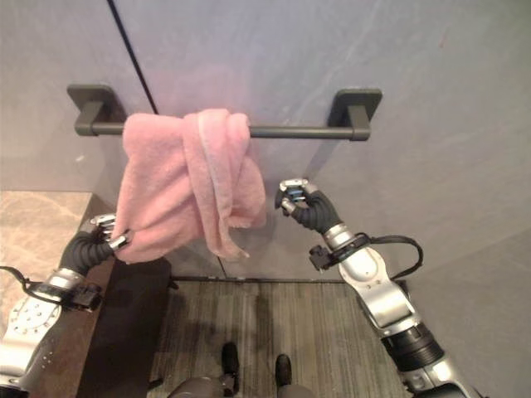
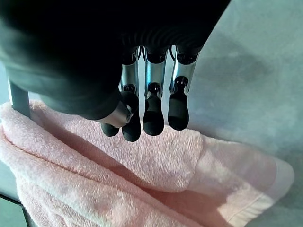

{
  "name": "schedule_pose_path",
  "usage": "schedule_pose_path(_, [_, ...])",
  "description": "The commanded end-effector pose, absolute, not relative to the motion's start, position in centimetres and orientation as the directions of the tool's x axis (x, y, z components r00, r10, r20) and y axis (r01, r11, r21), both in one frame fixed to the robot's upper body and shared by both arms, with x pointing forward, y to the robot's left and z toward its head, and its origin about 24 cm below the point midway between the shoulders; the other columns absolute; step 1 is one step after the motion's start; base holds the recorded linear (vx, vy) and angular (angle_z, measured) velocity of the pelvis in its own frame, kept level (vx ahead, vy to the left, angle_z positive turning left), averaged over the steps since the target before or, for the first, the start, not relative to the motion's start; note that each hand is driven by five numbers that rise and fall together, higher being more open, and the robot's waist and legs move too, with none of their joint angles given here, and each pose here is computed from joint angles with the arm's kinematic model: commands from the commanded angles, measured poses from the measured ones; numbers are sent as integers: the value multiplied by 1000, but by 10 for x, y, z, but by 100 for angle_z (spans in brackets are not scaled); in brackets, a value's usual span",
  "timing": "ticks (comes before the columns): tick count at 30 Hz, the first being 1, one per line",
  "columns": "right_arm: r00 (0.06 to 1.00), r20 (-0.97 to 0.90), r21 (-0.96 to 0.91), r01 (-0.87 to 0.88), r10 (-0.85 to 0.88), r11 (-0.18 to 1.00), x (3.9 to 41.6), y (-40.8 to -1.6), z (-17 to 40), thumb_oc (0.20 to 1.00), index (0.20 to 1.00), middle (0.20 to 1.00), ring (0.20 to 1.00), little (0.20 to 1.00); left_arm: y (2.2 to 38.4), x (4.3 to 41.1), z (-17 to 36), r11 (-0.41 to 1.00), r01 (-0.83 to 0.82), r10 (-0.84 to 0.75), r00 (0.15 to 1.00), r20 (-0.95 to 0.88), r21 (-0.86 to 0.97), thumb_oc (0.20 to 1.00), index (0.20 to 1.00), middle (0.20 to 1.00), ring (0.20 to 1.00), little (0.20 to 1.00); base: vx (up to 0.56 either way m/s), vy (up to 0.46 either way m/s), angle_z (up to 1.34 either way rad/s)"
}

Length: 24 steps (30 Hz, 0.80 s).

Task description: Put brush and paste in cup on sink, flatten towel.

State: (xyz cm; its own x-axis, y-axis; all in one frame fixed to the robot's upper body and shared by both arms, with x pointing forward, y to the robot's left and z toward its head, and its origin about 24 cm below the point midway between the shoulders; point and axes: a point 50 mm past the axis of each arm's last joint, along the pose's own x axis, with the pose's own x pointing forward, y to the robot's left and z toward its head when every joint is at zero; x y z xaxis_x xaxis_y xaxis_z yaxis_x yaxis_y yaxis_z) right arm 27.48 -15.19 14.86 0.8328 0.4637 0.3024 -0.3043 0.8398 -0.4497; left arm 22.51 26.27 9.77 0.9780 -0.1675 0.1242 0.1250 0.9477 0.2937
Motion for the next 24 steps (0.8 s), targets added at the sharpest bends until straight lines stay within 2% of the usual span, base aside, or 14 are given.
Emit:
schedule_pose_path(1, [764, 410, -451, -306, 499, 838, 269, -147, 172, 1000, 1000, 1000, 1000, 1000, 263, 232, 115, 924, 129, -209, 959, 190, 360, 200, 200, 200, 200, 200, 0, 0, 0])
schedule_pose_path(5, [750, 410, -424, -347, 519, 836, 266, -143, 171, 1000, 1000, 1000, 1000, 1000, 259, 233, 112, 915, 160, -236, 957, 170, 370, 200, 200, 200, 200, 200, 0, 0, 0])
schedule_pose_path(6, [737, 406, -382, -401, 541, 833, 266, -138, 170, 1000, 1000, 1000, 1000, 1000, 255, 234, 111, 915, 180, -253, 953, 166, 362, 266, 266, 266, 266, 266, 0, 0, 0])
schedule_pose_path(7, [728, 403, -374, -422, 555, 826, 266, -135, 170, 1000, 1000, 1000, 1000, 1000, 253, 235, 112, 912, 190, -264, 950, 167, 363, 297, 297, 297, 297, 297, 0, 0, 0])
schedule_pose_path(10, [708, 402, -398, -436, 581, 807, 268, -129, 174, 1000, 1000, 1000, 1000, 1000, 251, 236, 115, 909, 202, -279, 944, 175, 364, 288, 288, 288, 288, 288, 0, 0, 0])
schedule_pose_path(11, [688, 400, -425, -446, 605, 788, 270, -123, 179, 1000, 1000, 1000, 1000, 1000, 249, 238, 118, 909, 213, -291, 939, 182, 359, 228, 228, 228, 228, 228, 0, 0, 0])
schedule_pose_path(13, [672, 408, -443, -447, 619, 777, 272, -117, 185, 1000, 1000, 1000, 1000, 1000, 248, 240, 120, 907, 223, -303, 935, 187, 357, 200, 200, 200, 200, 200, 0, 0, 0])
schedule_pose_path(24, [618, 428, -491, -455, 660, 743, 271, -102, 197, 1000, 1000, 1000, 1000, 1000, 243, 242, 124, 904, 247, -327, 925, 192, 348, 200, 200, 200, 200, 200, 3, 7, 1])
